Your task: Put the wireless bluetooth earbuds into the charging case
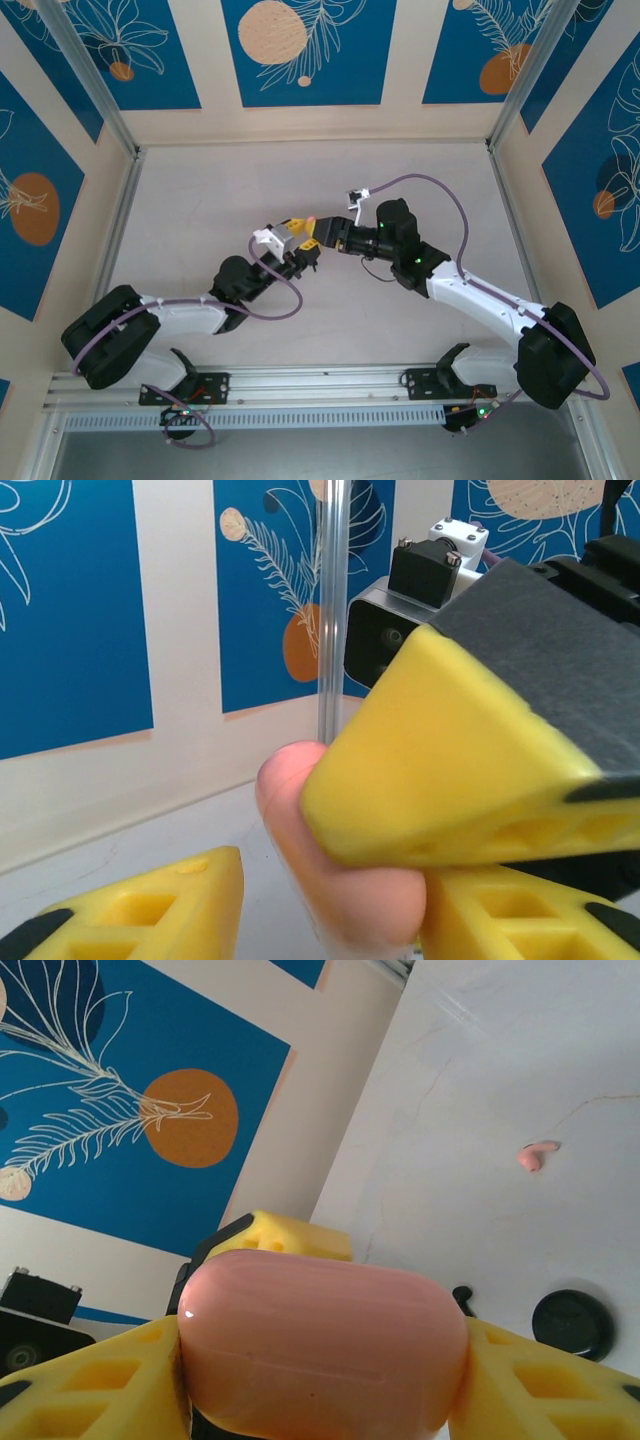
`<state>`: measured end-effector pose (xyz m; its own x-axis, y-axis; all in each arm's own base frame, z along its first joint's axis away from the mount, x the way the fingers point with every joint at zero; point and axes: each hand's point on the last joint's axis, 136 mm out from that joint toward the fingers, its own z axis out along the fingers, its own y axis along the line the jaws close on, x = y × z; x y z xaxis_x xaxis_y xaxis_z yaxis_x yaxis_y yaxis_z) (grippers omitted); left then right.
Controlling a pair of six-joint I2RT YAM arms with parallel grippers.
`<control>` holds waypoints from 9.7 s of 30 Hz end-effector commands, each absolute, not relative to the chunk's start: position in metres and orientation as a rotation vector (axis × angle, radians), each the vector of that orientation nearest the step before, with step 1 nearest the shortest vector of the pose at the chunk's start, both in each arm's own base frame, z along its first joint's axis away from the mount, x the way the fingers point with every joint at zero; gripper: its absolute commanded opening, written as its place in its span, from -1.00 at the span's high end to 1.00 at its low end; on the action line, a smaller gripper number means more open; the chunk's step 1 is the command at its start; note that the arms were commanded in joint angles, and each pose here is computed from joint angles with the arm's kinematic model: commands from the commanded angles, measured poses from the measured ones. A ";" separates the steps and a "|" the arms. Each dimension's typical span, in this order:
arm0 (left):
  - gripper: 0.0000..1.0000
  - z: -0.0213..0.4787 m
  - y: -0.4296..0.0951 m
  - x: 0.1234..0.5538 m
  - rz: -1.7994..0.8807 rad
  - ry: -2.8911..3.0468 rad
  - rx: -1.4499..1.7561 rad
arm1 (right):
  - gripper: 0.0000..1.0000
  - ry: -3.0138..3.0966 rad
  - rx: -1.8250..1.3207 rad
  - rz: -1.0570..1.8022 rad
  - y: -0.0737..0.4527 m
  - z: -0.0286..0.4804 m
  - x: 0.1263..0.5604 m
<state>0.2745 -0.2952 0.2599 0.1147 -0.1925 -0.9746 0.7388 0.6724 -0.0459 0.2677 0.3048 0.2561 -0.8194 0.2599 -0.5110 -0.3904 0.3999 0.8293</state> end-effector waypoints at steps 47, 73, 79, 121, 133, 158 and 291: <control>0.78 0.296 -0.333 0.184 -1.204 1.000 0.989 | -0.07 1.319 -1.505 1.108 0.239 0.274 0.185; 0.76 0.305 -0.330 0.208 -1.215 0.959 0.967 | 0.58 1.329 -1.540 1.278 0.255 0.276 0.203; 0.65 0.300 -0.328 0.215 -1.191 0.978 0.951 | 0.80 1.328 -1.525 1.273 0.253 0.279 0.210; -0.09 0.240 -0.308 0.206 -0.850 1.304 1.425 | 0.84 1.474 -1.875 0.561 0.251 0.230 0.220; -0.02 0.233 -0.306 0.206 -0.827 1.328 1.460 | 0.84 1.389 -1.907 0.553 0.263 0.241 0.209; 0.48 0.246 -0.310 0.207 -0.866 1.290 1.415 | 0.84 1.389 -1.925 0.550 0.267 0.234 0.208; 0.77 0.176 -0.052 0.348 -0.371 2.045 0.021 | 0.00 1.472 -2.042 0.762 0.476 0.019 0.393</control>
